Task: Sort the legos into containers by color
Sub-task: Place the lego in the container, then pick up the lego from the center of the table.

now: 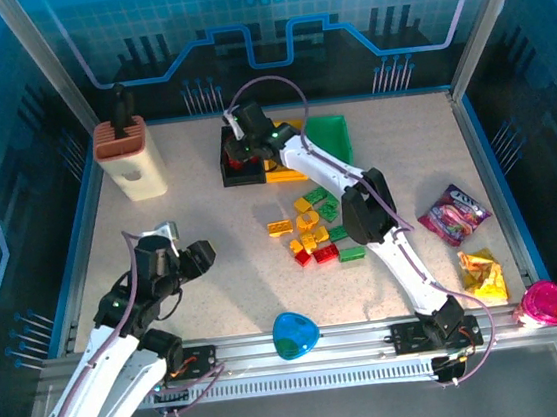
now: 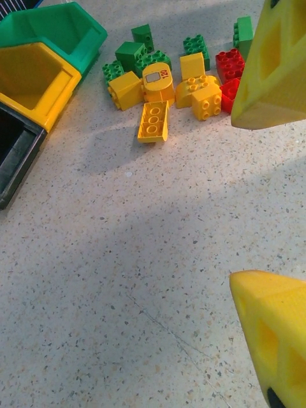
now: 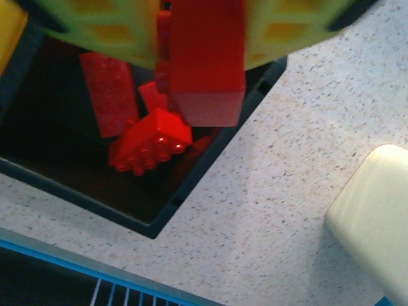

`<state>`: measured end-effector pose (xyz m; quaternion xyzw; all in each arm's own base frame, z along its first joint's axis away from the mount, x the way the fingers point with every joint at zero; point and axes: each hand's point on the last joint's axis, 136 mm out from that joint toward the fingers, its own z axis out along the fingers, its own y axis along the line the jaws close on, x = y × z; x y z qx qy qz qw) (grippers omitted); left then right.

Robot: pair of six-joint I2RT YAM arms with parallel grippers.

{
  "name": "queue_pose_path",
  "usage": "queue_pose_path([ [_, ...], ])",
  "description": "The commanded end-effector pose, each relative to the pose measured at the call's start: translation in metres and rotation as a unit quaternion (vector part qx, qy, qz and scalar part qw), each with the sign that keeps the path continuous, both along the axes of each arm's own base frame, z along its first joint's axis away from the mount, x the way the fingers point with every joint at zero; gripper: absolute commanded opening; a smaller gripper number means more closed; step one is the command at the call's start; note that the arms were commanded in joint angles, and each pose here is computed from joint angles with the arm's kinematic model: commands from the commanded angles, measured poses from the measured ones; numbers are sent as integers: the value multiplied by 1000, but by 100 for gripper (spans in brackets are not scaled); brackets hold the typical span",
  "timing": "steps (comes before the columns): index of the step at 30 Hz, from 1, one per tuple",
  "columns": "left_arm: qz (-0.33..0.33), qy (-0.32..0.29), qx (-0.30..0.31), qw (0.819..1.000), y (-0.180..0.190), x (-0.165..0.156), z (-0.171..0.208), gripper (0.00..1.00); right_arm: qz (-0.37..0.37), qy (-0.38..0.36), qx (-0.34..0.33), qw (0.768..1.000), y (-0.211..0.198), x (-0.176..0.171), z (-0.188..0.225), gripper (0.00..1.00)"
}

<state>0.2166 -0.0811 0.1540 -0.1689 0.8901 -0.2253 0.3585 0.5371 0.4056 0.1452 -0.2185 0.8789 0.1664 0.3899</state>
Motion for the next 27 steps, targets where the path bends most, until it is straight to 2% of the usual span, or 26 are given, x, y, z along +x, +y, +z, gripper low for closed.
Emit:
queue_pose_path([
  [1, 1, 7, -7, 1000, -2, -3, 1, 61, 5, -13, 12, 1000, 1, 5, 16, 69],
  [2, 0, 4, -7, 1000, -2, -2, 4, 61, 11, -15, 18, 1000, 3, 3, 21, 84],
  [4, -4, 3, -7, 1000, -4, -1, 8, 60, 19, -18, 24, 999, 3, -1, 31, 91],
  [8, -24, 4, 10, 1000, -12, 1, 12, 59, 31, -29, 39, 998, -4, -17, 59, 91],
  [14, -85, 17, 40, 995, -43, 7, 10, 62, 39, -51, 74, 995, -33, -62, 103, 91],
  [19, -143, 45, 50, 988, -81, 16, -3, 64, 25, -43, 70, 996, -74, -103, 104, 91],
  [27, -233, 74, 97, 965, -147, 25, -23, 64, -7, -3, 52, 999, -140, -167, 70, 90],
])
